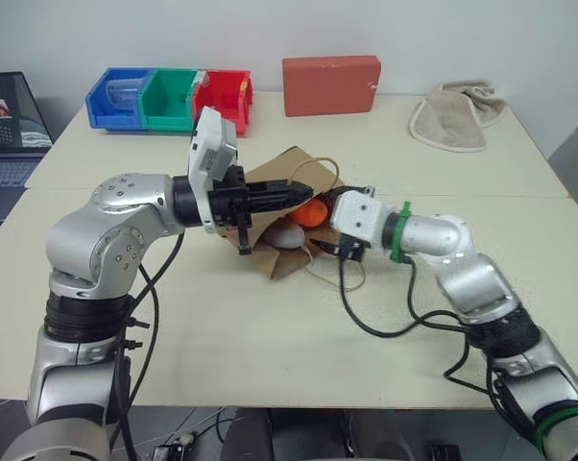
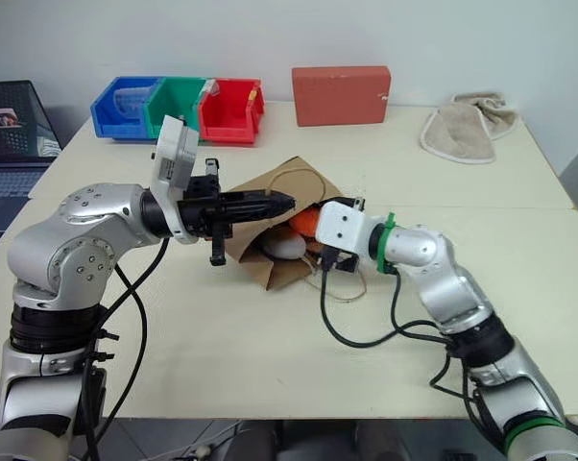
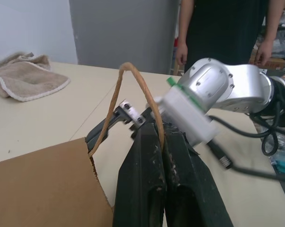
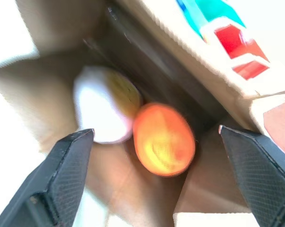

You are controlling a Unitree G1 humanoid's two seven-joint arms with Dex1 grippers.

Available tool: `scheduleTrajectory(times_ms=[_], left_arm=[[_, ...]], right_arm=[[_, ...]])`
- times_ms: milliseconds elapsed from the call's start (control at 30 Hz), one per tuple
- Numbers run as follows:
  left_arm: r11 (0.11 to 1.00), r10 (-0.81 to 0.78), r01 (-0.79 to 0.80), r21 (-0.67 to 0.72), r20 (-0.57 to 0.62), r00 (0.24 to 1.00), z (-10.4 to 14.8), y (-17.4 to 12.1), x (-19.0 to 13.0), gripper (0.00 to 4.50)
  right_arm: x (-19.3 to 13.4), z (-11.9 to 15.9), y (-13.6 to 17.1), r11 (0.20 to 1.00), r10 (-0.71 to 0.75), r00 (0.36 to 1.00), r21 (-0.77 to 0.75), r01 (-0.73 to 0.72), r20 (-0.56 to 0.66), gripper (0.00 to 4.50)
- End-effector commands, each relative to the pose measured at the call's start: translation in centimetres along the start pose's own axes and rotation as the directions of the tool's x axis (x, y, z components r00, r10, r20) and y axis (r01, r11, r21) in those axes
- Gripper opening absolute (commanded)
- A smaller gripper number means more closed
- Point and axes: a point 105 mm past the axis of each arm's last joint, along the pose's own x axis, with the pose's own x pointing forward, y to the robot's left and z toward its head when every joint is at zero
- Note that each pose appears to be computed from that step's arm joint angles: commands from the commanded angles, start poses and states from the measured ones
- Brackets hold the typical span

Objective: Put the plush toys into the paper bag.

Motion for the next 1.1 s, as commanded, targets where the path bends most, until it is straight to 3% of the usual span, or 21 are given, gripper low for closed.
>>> scheduleTrajectory(times_ms=[33,167,333,433,633,733,1033,1100], left_arm=[[0.999,-0.002,0.001,0.047,0.028,1.000,1.1,-0.1,0.2,0.00],[0.999,0.001,-0.002,0.050,0.026,1.000,1.1,-0.1,0.2,0.00],[0.999,0.004,-0.005,0.053,0.023,1.000,1.1,0.0,0.0,0.00],[0.998,0.003,-0.005,0.057,0.021,1.000,1.3,0.0,0.0,0.00],[0.998,0.007,-0.009,0.065,0.019,1.000,1.3,0.1,0.0,0.00],[0.998,0.015,-0.016,0.066,0.019,1.000,1.4,0.1,-0.1,0.00],[0.996,0.049,-0.052,0.070,0.035,0.998,1.6,0.6,-0.4,0.00],[0.996,0.055,-0.058,0.071,0.043,0.998,1.8,0.7,-0.3,0.00]], right_arm=[[-3.4,1.5,0.1,0.994,0.058,0.997,0.090,-0.063,0.059,4.46],[-5.8,-0.6,2.0,0.958,0.120,0.993,0.260,-0.118,0.006,4.46],[-6.0,-4.0,2.7,0.914,0.047,0.990,0.406,0.013,-0.137,4.46],[-4.1,-7.0,3.0,0.872,-0.024,0.975,0.472,0.130,-0.223,4.46],[-1.8,-8.8,3.9,0.835,-0.018,0.968,0.528,0.154,-0.252,4.46],[-1.2,-9.2,4.2,0.818,0.005,0.966,0.556,0.145,-0.259,3.55],[-1.6,-8.7,5.1,0.786,0.083,0.974,0.615,0.066,-0.211,0.20],[-1.8,-8.9,5.1,0.776,0.089,0.974,0.628,0.064,-0.210,0.02]])
